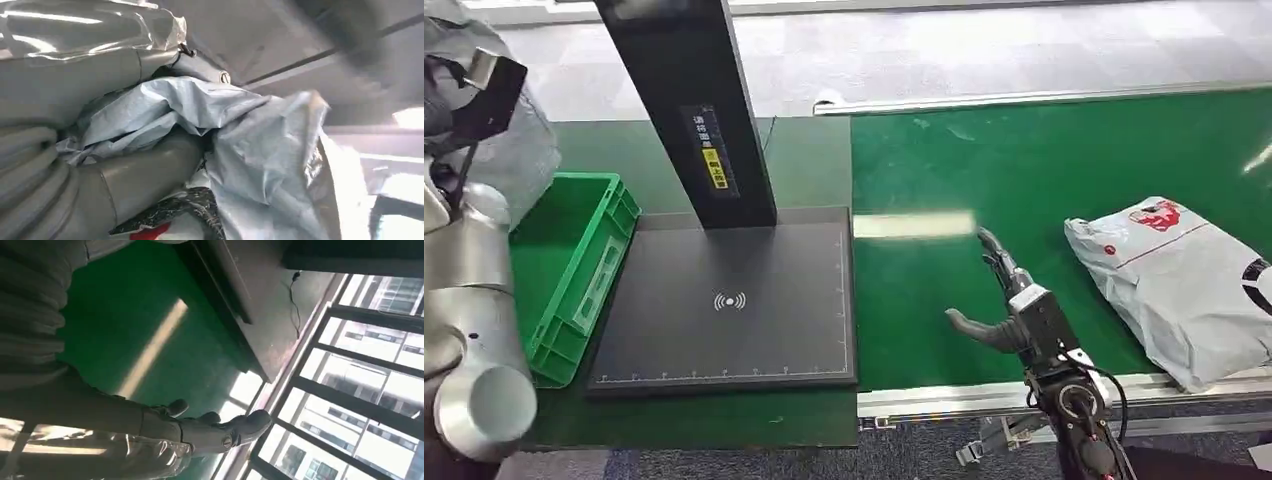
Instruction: Moved the parcel from conveyor to table for the left to box.
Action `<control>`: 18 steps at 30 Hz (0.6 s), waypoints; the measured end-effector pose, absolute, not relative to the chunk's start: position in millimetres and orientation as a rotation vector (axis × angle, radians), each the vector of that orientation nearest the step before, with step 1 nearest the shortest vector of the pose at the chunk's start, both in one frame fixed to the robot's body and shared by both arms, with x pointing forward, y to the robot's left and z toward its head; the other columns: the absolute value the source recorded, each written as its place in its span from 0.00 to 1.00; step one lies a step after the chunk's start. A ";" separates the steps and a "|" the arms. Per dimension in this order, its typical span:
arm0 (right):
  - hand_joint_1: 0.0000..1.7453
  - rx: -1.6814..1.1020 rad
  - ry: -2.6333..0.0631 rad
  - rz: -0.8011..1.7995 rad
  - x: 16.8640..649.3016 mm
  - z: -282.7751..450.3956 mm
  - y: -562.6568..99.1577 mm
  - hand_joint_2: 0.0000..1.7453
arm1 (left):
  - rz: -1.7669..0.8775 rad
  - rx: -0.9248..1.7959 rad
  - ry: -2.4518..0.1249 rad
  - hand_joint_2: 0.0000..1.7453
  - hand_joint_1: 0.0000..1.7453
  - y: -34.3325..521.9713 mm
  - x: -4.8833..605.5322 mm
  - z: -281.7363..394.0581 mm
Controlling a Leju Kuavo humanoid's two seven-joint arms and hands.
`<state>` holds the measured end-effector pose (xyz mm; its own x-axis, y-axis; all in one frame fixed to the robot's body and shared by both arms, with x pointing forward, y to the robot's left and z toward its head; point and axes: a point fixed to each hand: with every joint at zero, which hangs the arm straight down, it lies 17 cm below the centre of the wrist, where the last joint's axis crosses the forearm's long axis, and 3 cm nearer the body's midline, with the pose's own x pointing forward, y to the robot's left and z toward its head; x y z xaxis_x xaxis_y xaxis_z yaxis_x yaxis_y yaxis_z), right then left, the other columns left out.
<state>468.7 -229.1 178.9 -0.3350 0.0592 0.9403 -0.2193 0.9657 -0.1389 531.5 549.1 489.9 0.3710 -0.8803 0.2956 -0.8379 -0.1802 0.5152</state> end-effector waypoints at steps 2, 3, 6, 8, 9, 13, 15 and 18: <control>0.00 0.112 -1.889 0.288 466.4 176.7 -230.8 1.00 | -0.075 2.031 -1.384 1.00 1.00 586.9 528.4 485.2; 0.00 0.110 -1.887 0.290 465.2 175.6 -231.9 1.00 | -0.082 2.030 -1.354 1.00 1.00 598.6 528.1 481.3; 0.00 0.104 -1.887 0.297 463.8 175.4 -234.1 1.00 | -0.105 2.033 -1.296 1.00 1.00 622.3 525.4 473.6; 0.00 0.104 -1.889 0.298 463.5 176.1 -234.1 1.00 | -0.104 2.028 -1.261 1.00 1.00 634.3 523.3 468.0; 0.00 0.105 -1.889 0.299 463.4 176.1 -233.8 1.00 | -0.089 2.026 -1.242 1.00 1.00 640.0 521.1 466.2; 0.00 0.106 -1.885 0.301 463.4 175.4 -232.8 1.00 | -0.017 2.038 -1.163 1.00 1.00 677.5 495.9 459.1; 0.00 0.104 -1.876 0.305 461.7 172.6 -232.6 1.00 | 0.019 2.058 -1.096 1.00 1.00 707.1 471.9 450.6; 0.00 0.092 -1.868 0.329 457.3 169.6 -231.8 1.00 | 0.048 2.062 -0.914 1.00 1.00 751.2 440.7 420.1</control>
<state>457.3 -231.8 169.6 -0.3195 0.1010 0.9422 -0.2266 0.9573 -0.1795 440.7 751.2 420.1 0.7313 -0.5882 0.3453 -0.6210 -0.3649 0.6937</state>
